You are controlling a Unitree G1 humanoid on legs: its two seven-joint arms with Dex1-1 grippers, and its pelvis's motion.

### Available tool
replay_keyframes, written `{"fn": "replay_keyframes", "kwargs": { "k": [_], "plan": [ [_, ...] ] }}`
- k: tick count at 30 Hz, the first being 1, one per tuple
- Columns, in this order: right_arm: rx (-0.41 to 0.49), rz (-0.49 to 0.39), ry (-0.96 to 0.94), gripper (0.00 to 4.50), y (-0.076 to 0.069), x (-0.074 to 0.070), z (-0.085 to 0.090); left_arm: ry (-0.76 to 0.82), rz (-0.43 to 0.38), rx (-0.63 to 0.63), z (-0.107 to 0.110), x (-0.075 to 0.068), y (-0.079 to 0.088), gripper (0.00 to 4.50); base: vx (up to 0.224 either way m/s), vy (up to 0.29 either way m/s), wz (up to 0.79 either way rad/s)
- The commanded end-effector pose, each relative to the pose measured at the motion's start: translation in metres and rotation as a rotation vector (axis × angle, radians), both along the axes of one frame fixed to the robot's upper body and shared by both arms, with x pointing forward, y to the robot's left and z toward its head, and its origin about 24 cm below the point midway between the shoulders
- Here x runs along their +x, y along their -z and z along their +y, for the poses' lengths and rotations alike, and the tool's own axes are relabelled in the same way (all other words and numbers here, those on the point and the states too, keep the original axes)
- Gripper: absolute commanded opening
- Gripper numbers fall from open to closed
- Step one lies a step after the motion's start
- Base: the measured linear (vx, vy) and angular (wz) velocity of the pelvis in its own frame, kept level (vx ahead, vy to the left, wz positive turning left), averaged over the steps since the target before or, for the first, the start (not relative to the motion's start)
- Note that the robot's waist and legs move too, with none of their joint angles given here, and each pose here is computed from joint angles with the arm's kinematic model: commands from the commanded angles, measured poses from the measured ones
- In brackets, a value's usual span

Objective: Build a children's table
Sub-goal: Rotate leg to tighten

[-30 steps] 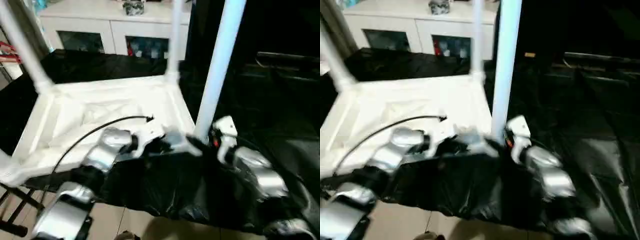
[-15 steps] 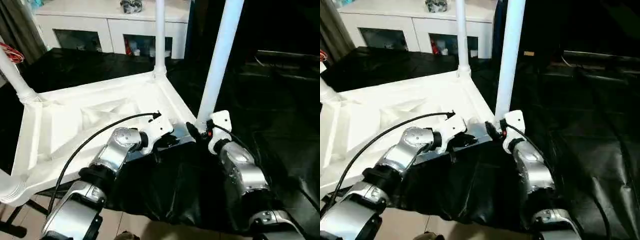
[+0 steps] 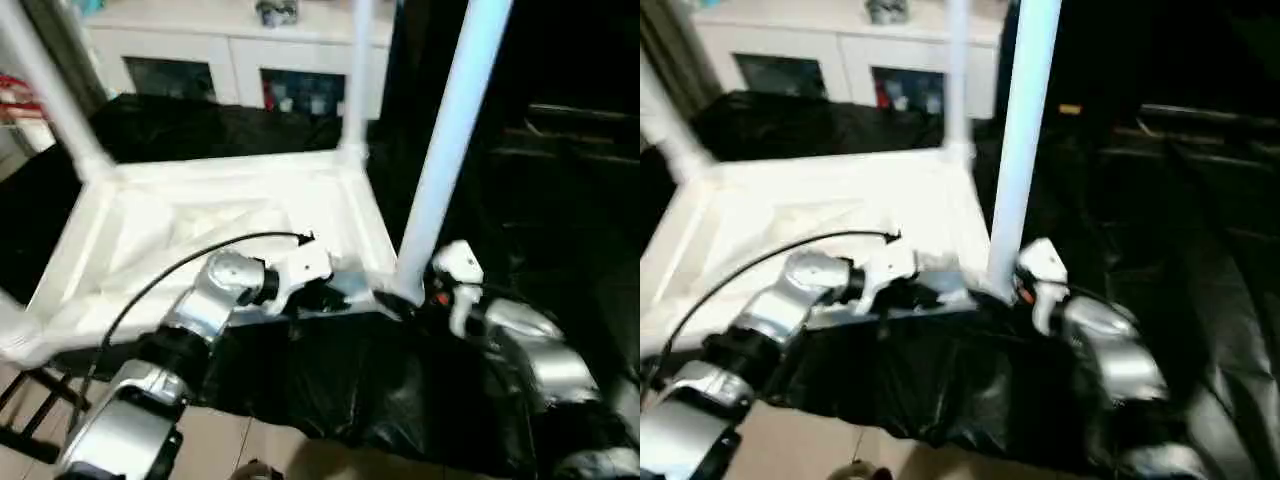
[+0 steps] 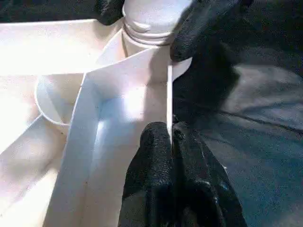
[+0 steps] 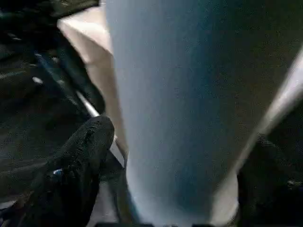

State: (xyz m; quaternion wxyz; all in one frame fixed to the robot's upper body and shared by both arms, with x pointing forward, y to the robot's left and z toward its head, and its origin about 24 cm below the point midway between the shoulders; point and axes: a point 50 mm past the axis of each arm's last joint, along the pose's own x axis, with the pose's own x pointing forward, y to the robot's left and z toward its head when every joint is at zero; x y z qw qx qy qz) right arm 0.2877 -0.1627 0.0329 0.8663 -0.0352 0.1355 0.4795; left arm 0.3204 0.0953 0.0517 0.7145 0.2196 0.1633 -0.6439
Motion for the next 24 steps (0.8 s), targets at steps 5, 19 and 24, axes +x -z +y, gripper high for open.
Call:
{"fn": "replay_keyframes", "kwargs": {
  "k": [5,19,24],
  "plan": [
    [0.017,0.091,-0.407,3.78,-0.007,-0.029,0.024,0.114,-0.030,-0.043,-0.005,-0.001,-0.018,0.00,0.000,0.000,0.00],
    [-0.016,0.132,-0.517,3.11,-0.009,-0.040,0.023,0.176,-0.010,0.001,0.006,-0.002,-0.019,0.00,0.000,0.000,0.00],
    [-0.023,0.122,-0.515,2.75,-0.008,-0.040,0.024,0.165,-0.016,-0.005,0.006,-0.002,-0.018,0.00,0.000,0.000,0.00]
  ]
}}
